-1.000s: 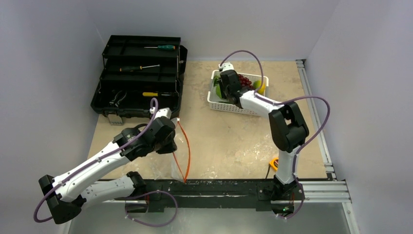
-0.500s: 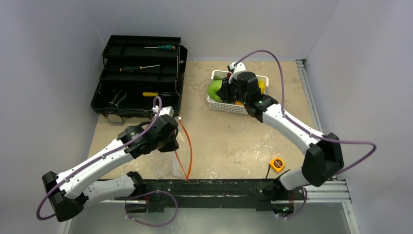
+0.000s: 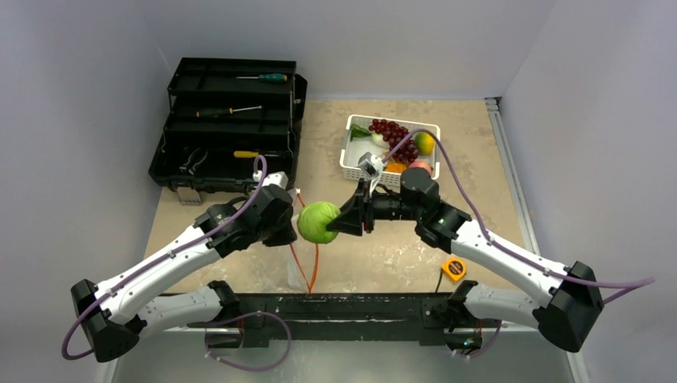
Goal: Place the food in the zip-top bag and seal the zipper
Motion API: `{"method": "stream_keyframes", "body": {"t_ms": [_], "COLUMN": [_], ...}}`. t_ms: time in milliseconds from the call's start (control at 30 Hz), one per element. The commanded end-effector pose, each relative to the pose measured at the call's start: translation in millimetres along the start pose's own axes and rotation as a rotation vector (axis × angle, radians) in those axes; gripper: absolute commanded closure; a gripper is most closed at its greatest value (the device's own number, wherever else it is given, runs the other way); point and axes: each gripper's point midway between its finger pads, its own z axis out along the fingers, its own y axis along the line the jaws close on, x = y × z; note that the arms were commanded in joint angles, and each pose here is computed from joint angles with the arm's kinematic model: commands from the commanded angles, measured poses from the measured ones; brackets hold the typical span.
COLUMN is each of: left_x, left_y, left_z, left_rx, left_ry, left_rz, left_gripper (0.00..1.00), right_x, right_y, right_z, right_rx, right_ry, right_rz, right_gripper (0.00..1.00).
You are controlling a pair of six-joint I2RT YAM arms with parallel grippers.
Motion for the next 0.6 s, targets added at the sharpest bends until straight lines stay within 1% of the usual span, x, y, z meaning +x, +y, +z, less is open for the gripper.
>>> {"method": "stream_keyframes", "body": {"t_ms": [0, 100, 133, 333, 567], "left_x": [-12.1, -12.0, -11.4, -12.3, -12.8], "left_y": [-16.8, -17.5, -17.4, -16.2, -18.2], "left_z": [-6.9, -8.2, -8.3, -14.1, -17.7], "left_rx": [0.075, 0.08, 0.082, 0.097, 0.124], "left_ry": [-0.033, -0.031, -0.03, -0.043, -0.054], "left_rz": [-0.003, -0.003, -0.003, -0.006, -0.01], "left_gripper": [1.0, 1.0, 1.0, 1.0, 1.0], "right_x": [-10.9, -8.0, -4.5, 18.4, 38.9], "right_y": [47.8, 58.4, 55.2, 20.8, -4.2], "right_z": [4.0, 8.9, 12.9, 27.3, 30.4], "right_rx": [-0.224, -0.268, -0.263, -0.109, 0.056], "right_ry": [-0.053, -0.059, -0.053, -0.002, 0.07], "right_rz": [-0.019, -0.027, -0.012, 0.022, -0.019], "right_gripper": [1.0, 1.0, 1.0, 1.0, 1.0]}}
